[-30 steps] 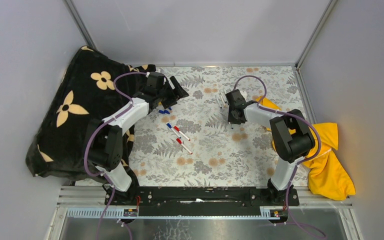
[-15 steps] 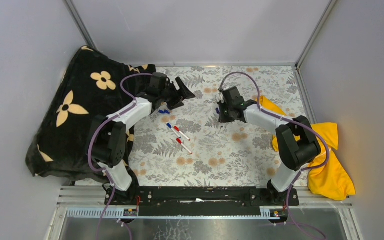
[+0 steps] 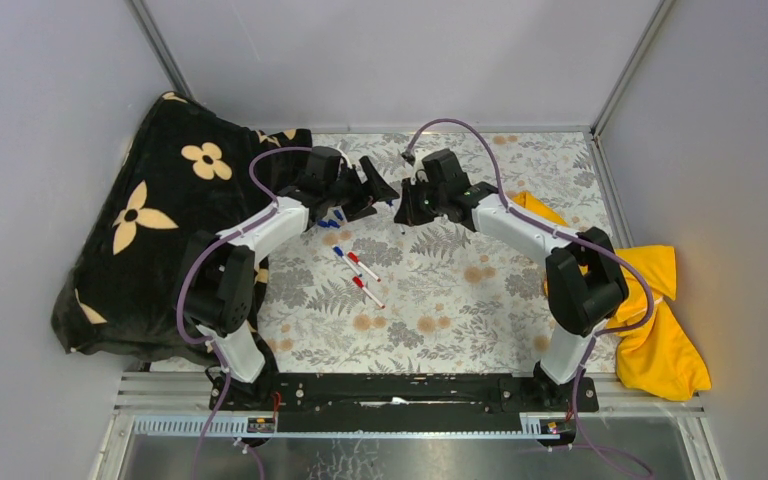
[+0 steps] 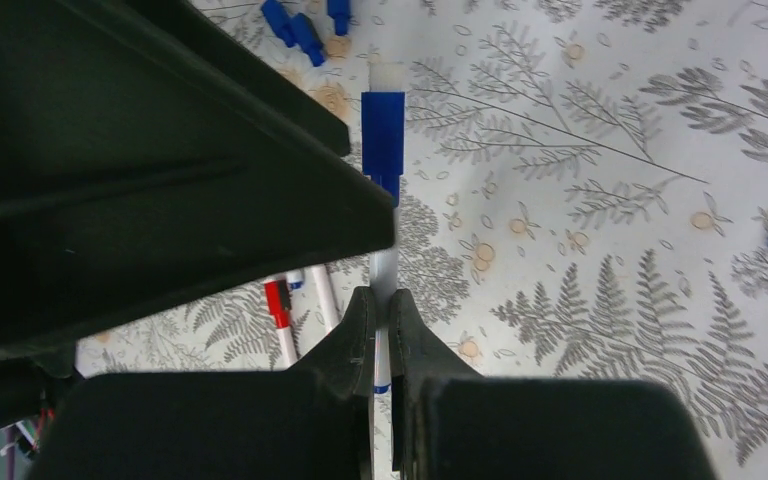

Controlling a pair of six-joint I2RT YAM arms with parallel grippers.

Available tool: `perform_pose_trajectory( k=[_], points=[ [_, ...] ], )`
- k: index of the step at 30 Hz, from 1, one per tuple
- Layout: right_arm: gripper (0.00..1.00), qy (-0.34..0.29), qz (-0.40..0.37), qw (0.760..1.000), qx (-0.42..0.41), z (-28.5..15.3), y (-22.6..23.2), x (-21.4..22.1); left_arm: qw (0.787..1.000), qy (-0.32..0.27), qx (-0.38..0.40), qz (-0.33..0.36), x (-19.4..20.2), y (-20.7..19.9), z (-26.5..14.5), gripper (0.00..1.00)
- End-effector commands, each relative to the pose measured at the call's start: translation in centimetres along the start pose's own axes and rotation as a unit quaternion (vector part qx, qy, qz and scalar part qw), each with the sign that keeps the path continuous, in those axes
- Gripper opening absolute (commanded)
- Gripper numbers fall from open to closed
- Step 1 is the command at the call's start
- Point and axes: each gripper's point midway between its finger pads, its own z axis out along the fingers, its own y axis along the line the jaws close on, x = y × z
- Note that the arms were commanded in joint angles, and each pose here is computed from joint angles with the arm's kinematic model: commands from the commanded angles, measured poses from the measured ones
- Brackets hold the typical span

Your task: Open the pen caps

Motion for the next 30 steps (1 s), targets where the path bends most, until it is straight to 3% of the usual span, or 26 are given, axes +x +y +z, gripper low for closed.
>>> perform_pose_trajectory(
  k=[1,6,15,18,22,30],
  points=[
    [0.00,-0.014,-0.006,0.998,-0.054,0.3,3.3,-1.8,0.999,-0.021,0.028,0.013,-1.0,-1.5,0.4,0.86],
    [0.00,-0.014,-0.004,0.998,-0.062,0.6,3.8,-2.1,0.999,-0.034,0.025,0.011,-1.4,-1.7,0.0,0.81],
    [0.00,-0.021,-0.004,0.997,-0.071,0.2,4.4,-2.3,0.999,-0.045,0.018,0.002,-1.6,-1.3,0.1,0.50],
    [0.00,-0.022,-0.003,0.997,-0.073,0.1,4.5,-2.3,0.999,-0.047,0.017,0.001,-1.6,-1.2,0.1,0.43],
    [0.00,-0.023,-0.003,0.997,-0.075,0.0,4.5,-2.4,0.999,-0.047,0.018,0.002,-1.6,-1.3,0.1,0.42],
    [0.00,-0.026,-0.002,0.997,-0.068,0.0,4.3,-2.5,0.998,-0.053,0.021,0.004,-1.8,-1.4,-0.3,0.19]
  ],
)
